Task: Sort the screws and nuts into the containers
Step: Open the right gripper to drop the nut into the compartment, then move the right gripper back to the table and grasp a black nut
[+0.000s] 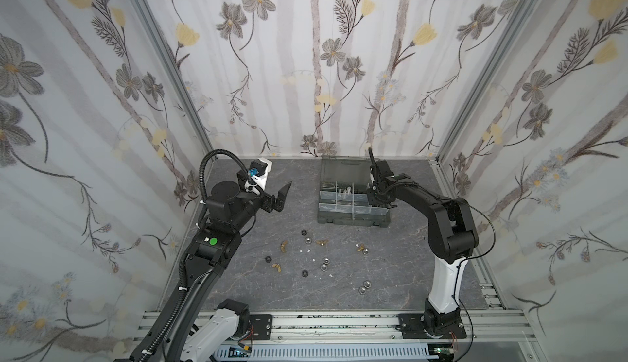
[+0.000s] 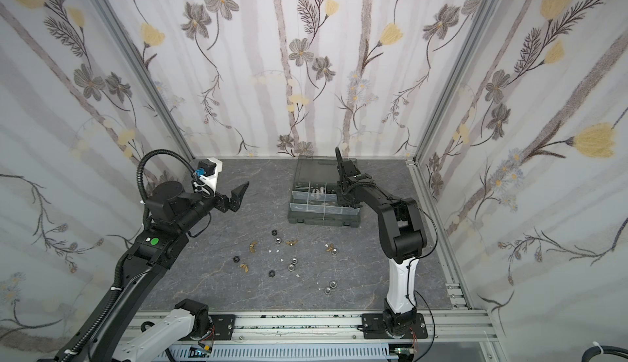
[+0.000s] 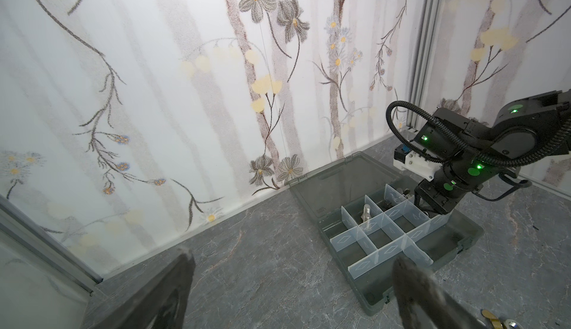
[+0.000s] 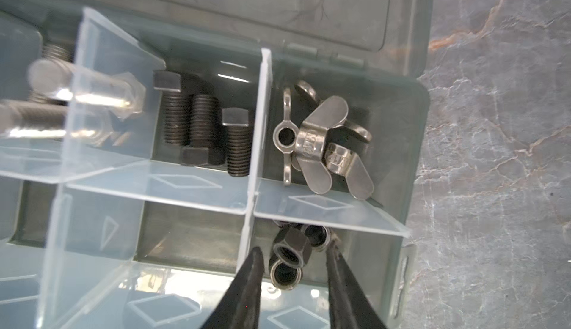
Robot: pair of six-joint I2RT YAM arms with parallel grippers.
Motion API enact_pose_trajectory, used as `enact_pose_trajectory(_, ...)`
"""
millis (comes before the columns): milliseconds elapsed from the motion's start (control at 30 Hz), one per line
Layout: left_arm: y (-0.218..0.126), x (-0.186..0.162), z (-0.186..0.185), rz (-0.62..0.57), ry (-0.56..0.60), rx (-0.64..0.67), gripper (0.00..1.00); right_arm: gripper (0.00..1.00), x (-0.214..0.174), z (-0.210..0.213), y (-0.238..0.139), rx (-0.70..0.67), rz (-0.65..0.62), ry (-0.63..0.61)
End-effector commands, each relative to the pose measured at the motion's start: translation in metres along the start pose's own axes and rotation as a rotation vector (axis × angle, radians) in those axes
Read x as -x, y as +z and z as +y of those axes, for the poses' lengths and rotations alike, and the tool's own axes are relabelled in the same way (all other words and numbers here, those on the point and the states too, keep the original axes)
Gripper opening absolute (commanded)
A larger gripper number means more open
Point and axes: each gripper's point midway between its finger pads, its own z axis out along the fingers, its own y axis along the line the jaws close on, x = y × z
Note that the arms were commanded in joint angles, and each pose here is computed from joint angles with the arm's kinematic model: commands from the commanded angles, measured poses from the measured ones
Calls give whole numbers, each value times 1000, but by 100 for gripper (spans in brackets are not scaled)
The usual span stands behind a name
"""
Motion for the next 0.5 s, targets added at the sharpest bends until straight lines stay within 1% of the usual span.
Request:
enact_pose_trajectory(0,-6,10,2,-40,27,14,100,35,8,18,-24,18,-37,-24)
enact_pose_trajectory(100,-14,12,2,-52,31,24,100,35,10,55,-45,60,-53,-65)
enact_pose_trajectory(233,-24,7,0,-47,16,26,100,35,-3,133,-64,184,-46,-108)
enact_pose_trajectory(333,-33,5,0,-52,15,38,100,37,-19,195,-72,296,-39,-144)
enact_pose_trajectory(467,-45,8,-2,-74,4,42,100,40,-43,260,-67,377,6,-193)
